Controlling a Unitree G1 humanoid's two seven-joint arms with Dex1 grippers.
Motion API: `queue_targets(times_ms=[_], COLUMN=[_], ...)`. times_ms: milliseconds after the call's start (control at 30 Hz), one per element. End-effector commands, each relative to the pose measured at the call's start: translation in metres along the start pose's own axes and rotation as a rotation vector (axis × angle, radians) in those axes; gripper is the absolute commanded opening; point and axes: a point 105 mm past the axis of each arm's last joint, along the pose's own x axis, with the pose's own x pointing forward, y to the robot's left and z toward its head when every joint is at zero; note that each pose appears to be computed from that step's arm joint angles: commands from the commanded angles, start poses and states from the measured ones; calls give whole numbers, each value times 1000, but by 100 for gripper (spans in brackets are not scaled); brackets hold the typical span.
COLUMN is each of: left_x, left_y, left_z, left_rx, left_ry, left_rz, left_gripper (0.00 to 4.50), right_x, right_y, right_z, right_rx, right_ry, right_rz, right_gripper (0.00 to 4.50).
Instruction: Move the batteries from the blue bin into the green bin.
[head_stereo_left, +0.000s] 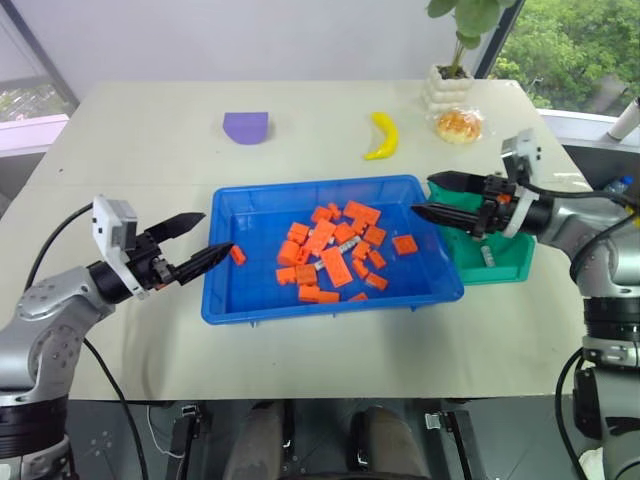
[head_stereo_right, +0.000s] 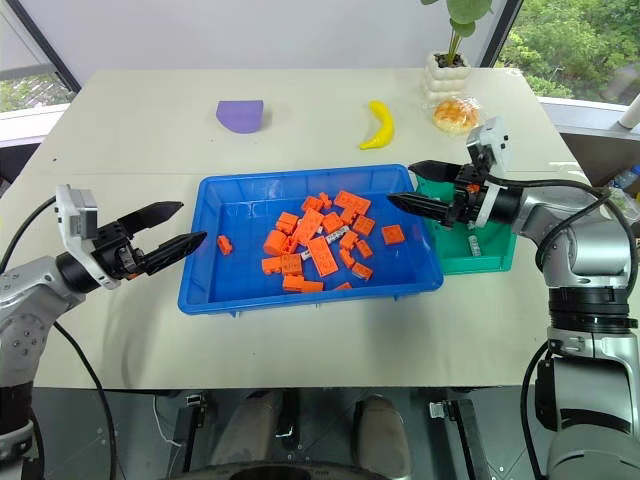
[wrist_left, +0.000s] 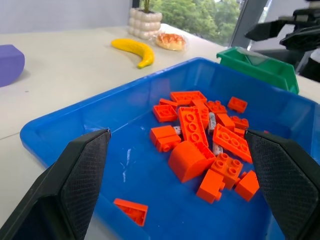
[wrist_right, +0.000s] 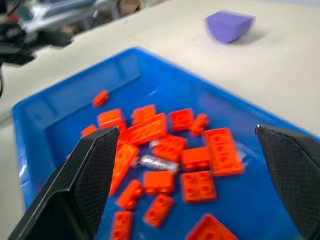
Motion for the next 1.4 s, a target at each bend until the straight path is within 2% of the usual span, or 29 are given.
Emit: queue_targets(times_ms=[33, 200, 433, 633, 1400], left_x=[-3, -1, 5, 14, 22], left_y=[-3, -7, -22, -30, -40], left_z=[18, 19, 14, 10, 13], left_rx=[74, 84, 82, 89, 100], left_ry=[-19, -8, 53, 71, 27], left_rz=[-8, -28, -126, -182, -177], left_gripper=[450, 450, 450, 450, 450], right_x=[11, 29, 55, 75, 102], right_y=[23, 46, 56, 64, 81], right_z=[-3, -9, -23, -39, -73], right_rx=[-57, 12, 134, 169, 173], right_ry=[75, 68, 82, 150, 318], right_rz=[10, 20, -28, -40, -14], right_gripper=[448, 448, 448, 448, 448])
